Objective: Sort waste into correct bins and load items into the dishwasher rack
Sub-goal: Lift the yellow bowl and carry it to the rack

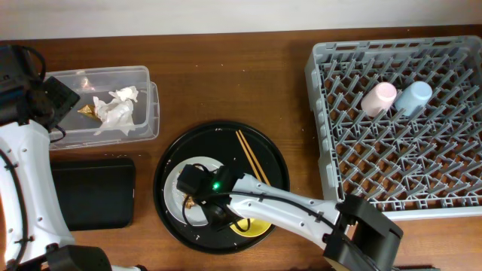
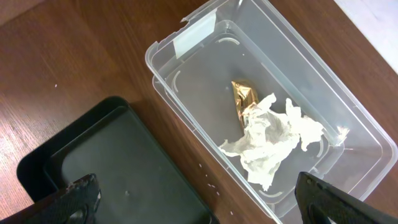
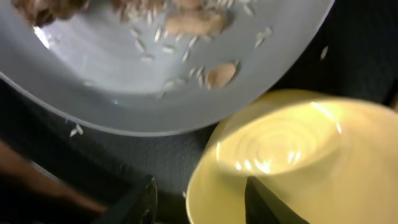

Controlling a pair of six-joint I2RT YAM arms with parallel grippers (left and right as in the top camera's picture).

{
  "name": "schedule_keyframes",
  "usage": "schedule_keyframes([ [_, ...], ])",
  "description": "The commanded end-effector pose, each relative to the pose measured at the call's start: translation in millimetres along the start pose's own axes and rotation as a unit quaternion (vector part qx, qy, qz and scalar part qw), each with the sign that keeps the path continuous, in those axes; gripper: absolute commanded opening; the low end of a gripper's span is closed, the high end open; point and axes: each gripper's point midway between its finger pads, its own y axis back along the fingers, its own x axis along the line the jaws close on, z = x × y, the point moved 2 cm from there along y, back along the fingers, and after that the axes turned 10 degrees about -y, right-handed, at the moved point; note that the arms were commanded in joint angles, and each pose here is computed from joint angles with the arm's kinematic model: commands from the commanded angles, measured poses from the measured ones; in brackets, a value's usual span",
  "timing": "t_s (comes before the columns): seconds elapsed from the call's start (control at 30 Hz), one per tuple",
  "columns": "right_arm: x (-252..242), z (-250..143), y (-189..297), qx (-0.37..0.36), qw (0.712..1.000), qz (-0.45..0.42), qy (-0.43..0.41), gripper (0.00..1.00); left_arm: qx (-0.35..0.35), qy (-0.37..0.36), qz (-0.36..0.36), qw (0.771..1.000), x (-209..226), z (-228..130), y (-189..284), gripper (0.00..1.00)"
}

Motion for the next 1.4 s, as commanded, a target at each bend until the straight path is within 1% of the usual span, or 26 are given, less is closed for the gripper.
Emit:
schedule_keyframes([
  [0.0, -4, -2, -6, -0.021, 1.000, -0.005, -0.010, 0.44, -0.012, 0.008, 0.001, 1.000, 3, 5, 6, 0.99],
  [0.07, -2, -4, -11, -0.018, 1.000, 0.004, -0.013, 0.43, -0.012, 0.008, 0.001, 1.000, 3, 5, 6, 0.99],
  [0.3, 3, -4, -12, -0.014, 1.000, 0.019, -0.013, 0.34, -0.012, 0.008, 0.001, 1.000, 3, 5, 6, 1.00],
  [0.37, 5, -6, -12, -0.009, 1.000, 0.025, -0.013, 0.25, -0.012, 0.008, 0.001, 1.000, 3, 5, 6, 0.99],
  [0.4, 5, -6, -12, -0.007, 1.000, 0.027, -0.014, 0.22, -0.012, 0.008, 0.001, 1.000, 3, 5, 6, 0.99],
  [0.47, 8, -7, -11, -0.001, 0.999, 0.036, -0.014, 0.12, -0.012, 0.008, 0.001, 1.000, 3, 5, 6, 0.99],
  [0.57, 11, -9, -10, 0.007, 0.999, 0.045, -0.013, 0.11, -0.012, 0.008, 0.001, 1.000, 3, 5, 6, 0.99],
  [0.63, 10, -9, -8, 0.010, 0.999, 0.042, -0.015, 0.08, -0.012, 0.008, 0.001, 1.000, 3, 5, 6, 0.99],
  [0.67, 8, -8, -6, 0.012, 0.999, 0.040, -0.018, 0.04, -0.012, 0.008, 0.001, 1.000, 3, 5, 6, 0.99],
  [0.83, -4, 1, 17, 0.020, 0.999, 0.032, -0.038, 0.04, -0.012, 0.008, 0.001, 1.000, 3, 5, 6, 0.99],
  [0.97, -14, 16, 47, 0.011, 0.999, 0.038, -0.037, 0.04, -0.012, 0.008, 0.001, 1.000, 3, 5, 6, 0.99],
  [1.03, -21, 26, 69, -0.003, 0.999, 0.047, -0.026, 0.04, -0.012, 0.008, 0.001, 1.000, 3, 5, 6, 0.99],
  [1.07, -33, 35, 92, -0.019, 0.998, 0.052, -0.029, 0.04, -0.012, 0.008, 0.001, 1.000, 3, 5, 6, 0.99],
  [1.1, -39, 40, 102, -0.028, 0.998, 0.054, -0.035, 0.04, -0.012, 0.008, 0.001, 1.000, 3, 5, 6, 0.99],
  [1.2, -74, 62, 157, -0.084, 0.992, 0.077, -0.054, 0.04, -0.012, 0.008, 0.001, 1.000, 3, 5, 6, 0.99],
  [1.27, -112, 73, 198, -0.133, 0.984, 0.088, -0.076, 0.04, -0.012, 0.008, 0.001, 1.000, 3, 5, 6, 0.99],
  [1.37, -178, 77, 245, -0.200, 0.966, 0.091, -0.134, 0.04, -0.012, 0.008, 0.001, 1.000, 3, 5, 6, 0.99],
])
